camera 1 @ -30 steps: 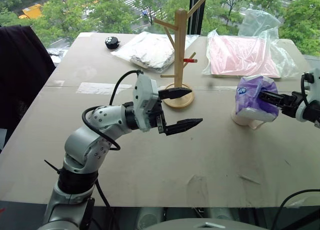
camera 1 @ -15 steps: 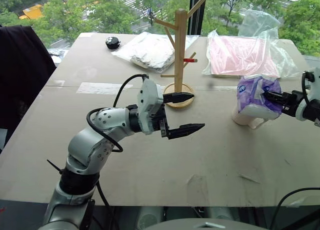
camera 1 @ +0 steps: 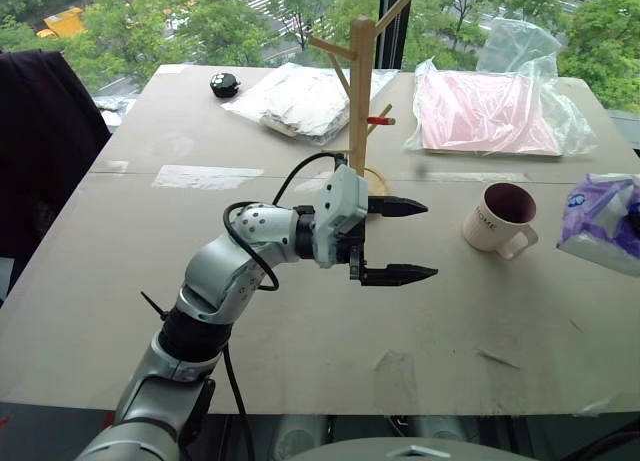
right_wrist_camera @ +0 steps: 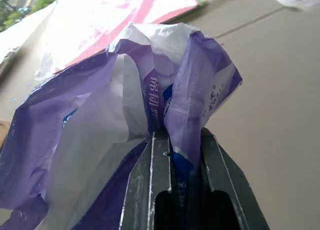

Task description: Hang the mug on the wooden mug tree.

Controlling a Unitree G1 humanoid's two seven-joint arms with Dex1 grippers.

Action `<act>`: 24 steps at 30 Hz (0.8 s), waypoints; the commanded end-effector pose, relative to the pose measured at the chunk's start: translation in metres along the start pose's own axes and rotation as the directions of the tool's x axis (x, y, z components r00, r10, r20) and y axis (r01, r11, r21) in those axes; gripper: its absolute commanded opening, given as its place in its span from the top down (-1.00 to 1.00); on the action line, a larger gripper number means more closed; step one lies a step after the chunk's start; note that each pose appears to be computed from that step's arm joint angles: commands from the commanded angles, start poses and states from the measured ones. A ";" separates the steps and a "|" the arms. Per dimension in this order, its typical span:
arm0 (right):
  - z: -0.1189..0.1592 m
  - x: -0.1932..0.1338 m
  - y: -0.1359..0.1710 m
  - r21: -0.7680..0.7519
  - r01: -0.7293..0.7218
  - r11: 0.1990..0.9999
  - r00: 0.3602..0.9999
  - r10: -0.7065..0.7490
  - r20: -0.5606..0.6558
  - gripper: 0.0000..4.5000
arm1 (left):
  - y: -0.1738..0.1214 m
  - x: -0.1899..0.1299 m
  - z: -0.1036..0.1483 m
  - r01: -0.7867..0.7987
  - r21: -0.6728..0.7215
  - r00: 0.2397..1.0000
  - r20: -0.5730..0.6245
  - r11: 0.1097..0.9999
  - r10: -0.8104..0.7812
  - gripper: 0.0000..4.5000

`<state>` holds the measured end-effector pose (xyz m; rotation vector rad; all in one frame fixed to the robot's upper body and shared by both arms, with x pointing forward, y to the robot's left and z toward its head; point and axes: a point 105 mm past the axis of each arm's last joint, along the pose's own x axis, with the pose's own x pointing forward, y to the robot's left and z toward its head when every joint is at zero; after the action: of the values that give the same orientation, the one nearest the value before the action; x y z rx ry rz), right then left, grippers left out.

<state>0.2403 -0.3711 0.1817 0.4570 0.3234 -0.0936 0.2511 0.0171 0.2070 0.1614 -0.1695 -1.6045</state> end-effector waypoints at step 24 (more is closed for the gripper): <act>-0.114 0.027 0.093 -0.356 -0.193 0.914 0.976 0.143 -0.163 -0.98 | 0.014 -0.004 -0.015 -0.124 0.070 0.986 -0.105 0.990 0.130 -1.00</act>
<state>0.2426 -0.2337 0.1020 0.1923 0.4921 0.2178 0.2718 0.0221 0.1868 0.2661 -0.1014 -1.4622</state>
